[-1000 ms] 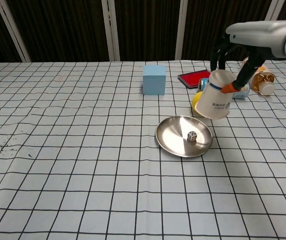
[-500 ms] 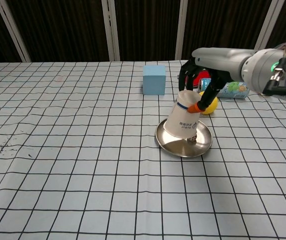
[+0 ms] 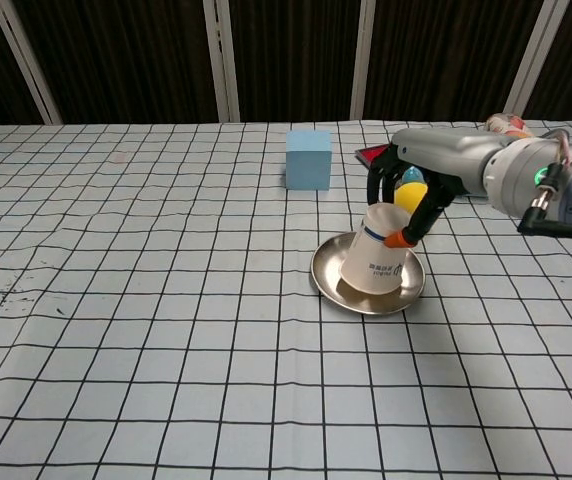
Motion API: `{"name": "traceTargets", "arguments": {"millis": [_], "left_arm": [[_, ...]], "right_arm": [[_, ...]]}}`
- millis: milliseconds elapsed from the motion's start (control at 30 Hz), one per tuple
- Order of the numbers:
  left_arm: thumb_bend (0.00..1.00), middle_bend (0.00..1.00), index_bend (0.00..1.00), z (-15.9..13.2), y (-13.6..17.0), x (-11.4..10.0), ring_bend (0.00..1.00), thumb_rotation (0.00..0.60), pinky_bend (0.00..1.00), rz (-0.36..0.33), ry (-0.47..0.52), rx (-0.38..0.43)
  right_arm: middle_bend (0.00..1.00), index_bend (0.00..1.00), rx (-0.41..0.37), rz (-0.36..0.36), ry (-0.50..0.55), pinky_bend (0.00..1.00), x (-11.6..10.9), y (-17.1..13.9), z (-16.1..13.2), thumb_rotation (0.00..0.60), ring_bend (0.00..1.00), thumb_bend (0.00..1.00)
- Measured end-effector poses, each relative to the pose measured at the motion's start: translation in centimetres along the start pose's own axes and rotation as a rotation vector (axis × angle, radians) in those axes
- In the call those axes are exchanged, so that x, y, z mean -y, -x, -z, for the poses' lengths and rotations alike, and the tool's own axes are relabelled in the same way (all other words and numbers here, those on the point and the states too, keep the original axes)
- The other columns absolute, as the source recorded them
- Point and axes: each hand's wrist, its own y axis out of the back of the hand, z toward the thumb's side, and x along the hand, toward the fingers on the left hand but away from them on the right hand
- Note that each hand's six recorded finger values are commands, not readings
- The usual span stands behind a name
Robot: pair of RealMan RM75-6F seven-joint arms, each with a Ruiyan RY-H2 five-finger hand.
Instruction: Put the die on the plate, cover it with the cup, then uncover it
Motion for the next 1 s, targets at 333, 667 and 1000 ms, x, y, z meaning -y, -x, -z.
{"name": "traceTargets", "arguments": {"millis": [333,667,1000], "left_arm": [[0.30,0.00,0.23,-0.1,0.0,0.1,0.00,0.600,0.02,0.004,-0.003,0.002],[0.30,0.00,0.23,0.0,0.0,0.0,0.00,0.600,0.02,0.001,0.002,0.003],[0.30,0.00,0.24,0.0,-0.1,0.1,0.00,0.600,0.02,0.005,-0.001,0.001]], "right_arm": [[0.49,0.63,-0.030,-0.003,0.027,0.00,1.1,0.3,-0.7,0.600,0.21,0.46],[0.49,0.63,-0.069,0.096,0.098,0.00,0.6,1.4,-2.0,0.600,0.22,0.46],[0.49,0.65,-0.061,0.146,0.135,0.00,0.7,2.2,-1.9,0.600,0.22,0.46]]}}
